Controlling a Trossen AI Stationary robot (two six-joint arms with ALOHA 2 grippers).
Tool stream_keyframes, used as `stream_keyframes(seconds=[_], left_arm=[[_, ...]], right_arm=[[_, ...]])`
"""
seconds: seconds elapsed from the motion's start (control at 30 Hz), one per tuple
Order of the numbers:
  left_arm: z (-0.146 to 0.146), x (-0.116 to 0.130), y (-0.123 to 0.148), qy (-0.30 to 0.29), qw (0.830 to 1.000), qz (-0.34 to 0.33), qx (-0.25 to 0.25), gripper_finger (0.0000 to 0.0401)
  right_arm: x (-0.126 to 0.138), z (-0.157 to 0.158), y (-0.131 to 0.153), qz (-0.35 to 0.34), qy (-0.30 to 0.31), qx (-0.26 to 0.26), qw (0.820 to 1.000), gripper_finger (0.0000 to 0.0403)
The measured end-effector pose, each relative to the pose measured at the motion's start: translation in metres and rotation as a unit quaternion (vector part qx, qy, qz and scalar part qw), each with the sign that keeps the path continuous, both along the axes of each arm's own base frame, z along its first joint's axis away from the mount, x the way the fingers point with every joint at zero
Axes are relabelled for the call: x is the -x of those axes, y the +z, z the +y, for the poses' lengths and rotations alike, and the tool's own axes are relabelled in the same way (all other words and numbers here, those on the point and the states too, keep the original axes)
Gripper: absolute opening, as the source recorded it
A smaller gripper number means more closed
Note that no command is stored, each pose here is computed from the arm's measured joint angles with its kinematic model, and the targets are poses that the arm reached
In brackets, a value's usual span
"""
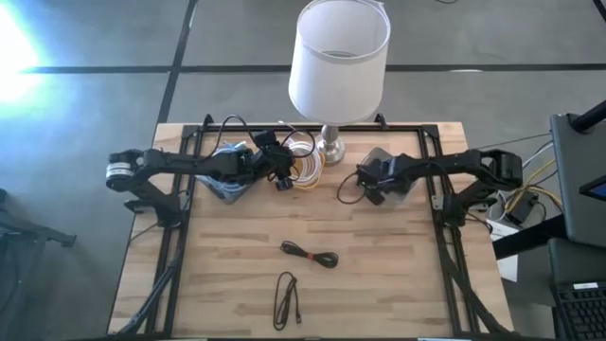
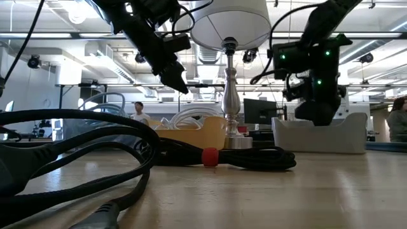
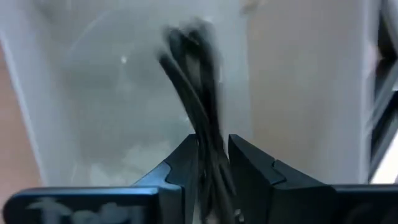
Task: Sort HDMI cables
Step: Put the top right black HDMI cable into the gray bin, then put the top black HDMI cable into the gray bin
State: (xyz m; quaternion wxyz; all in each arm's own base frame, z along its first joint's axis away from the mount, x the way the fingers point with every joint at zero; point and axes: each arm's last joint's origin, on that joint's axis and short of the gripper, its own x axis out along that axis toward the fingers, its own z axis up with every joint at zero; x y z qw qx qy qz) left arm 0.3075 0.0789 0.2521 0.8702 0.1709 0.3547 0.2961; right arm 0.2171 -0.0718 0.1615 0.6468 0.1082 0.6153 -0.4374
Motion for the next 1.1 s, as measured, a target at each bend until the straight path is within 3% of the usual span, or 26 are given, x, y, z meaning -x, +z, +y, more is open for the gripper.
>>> stream_keyframes(seconds=[0.3, 0.6, 0.8, 0.97, 1.1], left_arm=[[0.000, 0.000, 0.000, 0.000, 1.000, 0.000, 0.000, 0.0218], [-0.001, 0.000, 0.000, -0.010, 1.000, -0.002, 0.008, 0.0218], [-0.009, -0.005, -0.002, -0.124, 0.988, -0.019, 0.090, 0.0218], [-0.019, -0.007, -0.002, -0.194, 0.961, -0.051, 0.190, 0.0218], [-0.028, -0.008, -0.003, -0.241, 0.932, -0.062, 0.264, 0.0218]], right_arm=[[0.001, 0.001, -0.003, 0.004, 0.014, -0.015, 1.000, 0.0136], [-0.026, -0.002, 0.030, -0.047, 0.059, 0.001, 0.997, 0.0162], [-0.049, 0.013, 0.058, -0.093, 0.114, 0.009, 0.989, 0.0156], [-0.063, 0.045, 0.073, -0.130, 0.183, -0.009, 0.974, 0.0147], [-0.074, 0.077, 0.073, -0.187, 0.241, -0.031, 0.952, 0.0144]])
